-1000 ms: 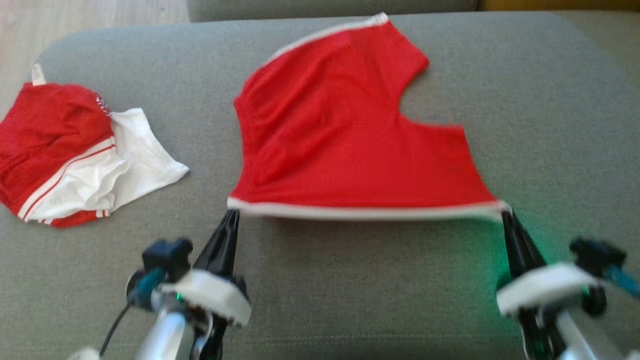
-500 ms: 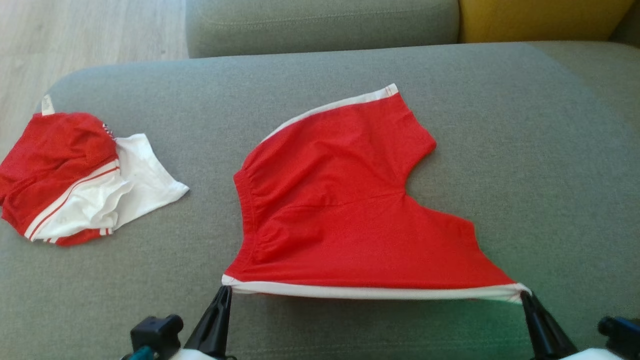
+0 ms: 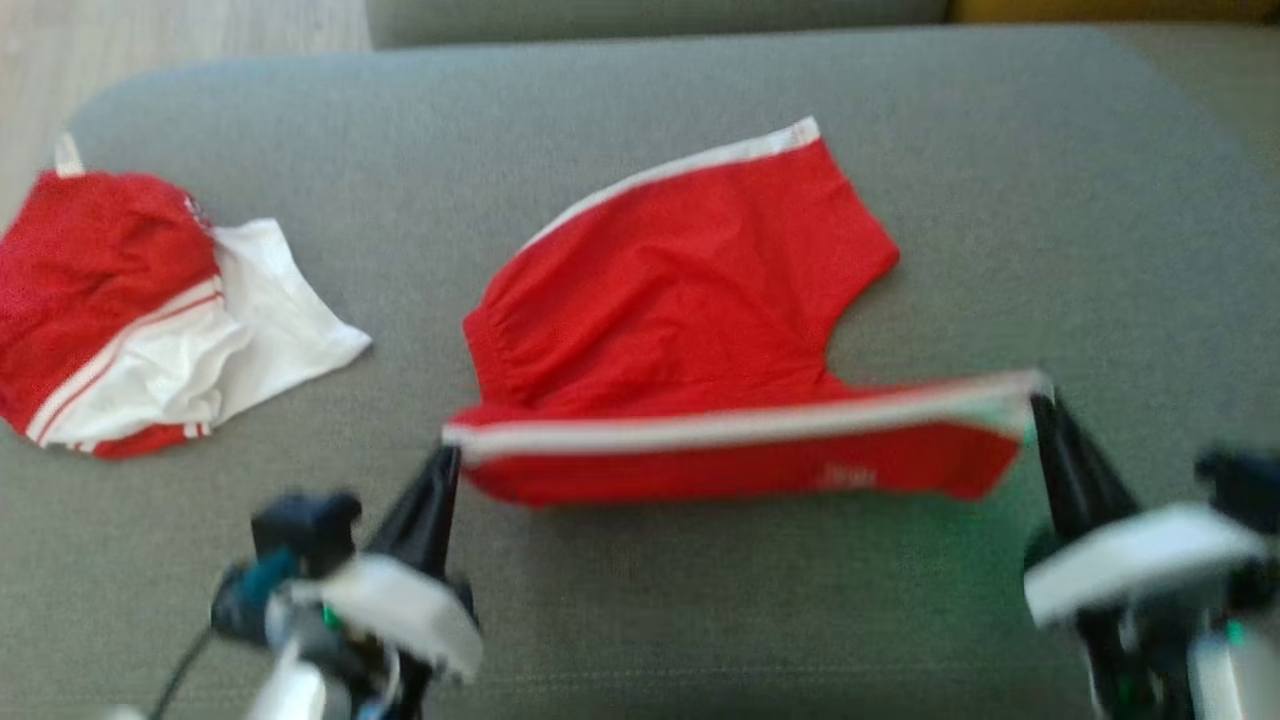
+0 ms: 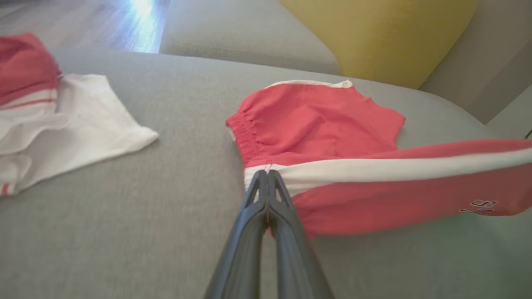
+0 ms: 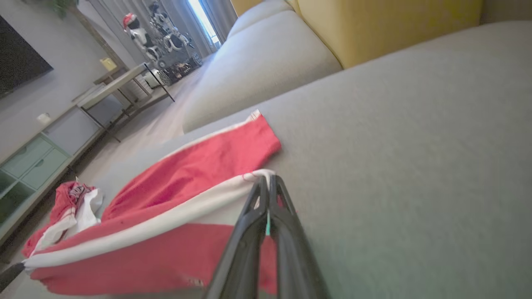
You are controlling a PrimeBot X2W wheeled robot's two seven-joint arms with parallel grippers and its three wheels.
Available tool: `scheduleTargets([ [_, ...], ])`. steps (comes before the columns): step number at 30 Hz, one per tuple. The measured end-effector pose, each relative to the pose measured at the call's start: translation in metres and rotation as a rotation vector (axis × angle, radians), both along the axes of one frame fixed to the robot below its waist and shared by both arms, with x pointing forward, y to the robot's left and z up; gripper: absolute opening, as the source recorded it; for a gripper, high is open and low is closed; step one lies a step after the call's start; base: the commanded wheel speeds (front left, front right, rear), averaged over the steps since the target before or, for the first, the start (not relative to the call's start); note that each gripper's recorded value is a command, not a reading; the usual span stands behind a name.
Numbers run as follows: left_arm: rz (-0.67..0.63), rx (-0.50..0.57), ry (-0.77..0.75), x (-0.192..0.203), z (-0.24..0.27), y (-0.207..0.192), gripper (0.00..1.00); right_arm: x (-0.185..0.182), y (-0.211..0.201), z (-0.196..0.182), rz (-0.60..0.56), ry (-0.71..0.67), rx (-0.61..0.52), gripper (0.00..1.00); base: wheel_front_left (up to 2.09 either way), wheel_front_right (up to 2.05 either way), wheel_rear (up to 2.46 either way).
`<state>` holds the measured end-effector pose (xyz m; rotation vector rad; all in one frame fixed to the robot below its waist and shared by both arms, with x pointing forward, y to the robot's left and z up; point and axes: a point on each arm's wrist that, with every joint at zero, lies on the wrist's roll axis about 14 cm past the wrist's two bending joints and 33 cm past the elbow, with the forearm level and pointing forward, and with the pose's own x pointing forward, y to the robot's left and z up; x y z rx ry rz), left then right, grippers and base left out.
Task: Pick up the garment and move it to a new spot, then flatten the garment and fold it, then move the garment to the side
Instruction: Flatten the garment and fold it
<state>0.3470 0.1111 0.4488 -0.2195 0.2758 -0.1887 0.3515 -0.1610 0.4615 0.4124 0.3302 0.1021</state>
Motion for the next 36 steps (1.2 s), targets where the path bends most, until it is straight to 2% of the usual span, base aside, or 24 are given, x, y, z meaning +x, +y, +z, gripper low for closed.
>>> scheduleTargets([
  [6,-0.072,0.009,-0.019,0.056,0.009,-0.012,0.00,0.082,0.009,0.015,0.078,-0.071,-0.049,0.00,0.00,0.00,0.00],
  [17,-0.126,0.005,0.003,0.121,-0.004,-0.024,0.00,0.196,0.028,-0.002,0.187,-0.052,-0.113,0.00,0.00,0.00,0.00],
  [23,-0.071,-0.002,0.023,0.145,-0.017,-0.005,0.00,0.231,0.056,-0.025,0.246,-0.019,-0.103,0.00,0.00,0.00,0.00],
  [29,-0.036,-0.002,0.064,0.151,-0.037,0.005,0.00,0.243,0.068,-0.049,0.256,0.021,-0.081,0.00,0.00,0.00,0.00],
  [30,-0.034,-0.004,0.067,0.152,-0.039,0.005,0.38,0.243,0.069,-0.051,0.258,0.026,-0.082,0.00,0.00,0.00,0.00],
  [31,-0.031,-0.015,0.071,0.153,-0.041,0.004,1.00,0.242,0.070,-0.053,0.255,0.021,-0.069,1.00,0.00,0.00,0.00],
  [36,-0.038,-0.036,0.038,0.154,-0.037,-0.004,1.00,0.241,0.073,-0.042,0.253,-0.048,-0.068,1.00,0.00,0.00,0.00],
])
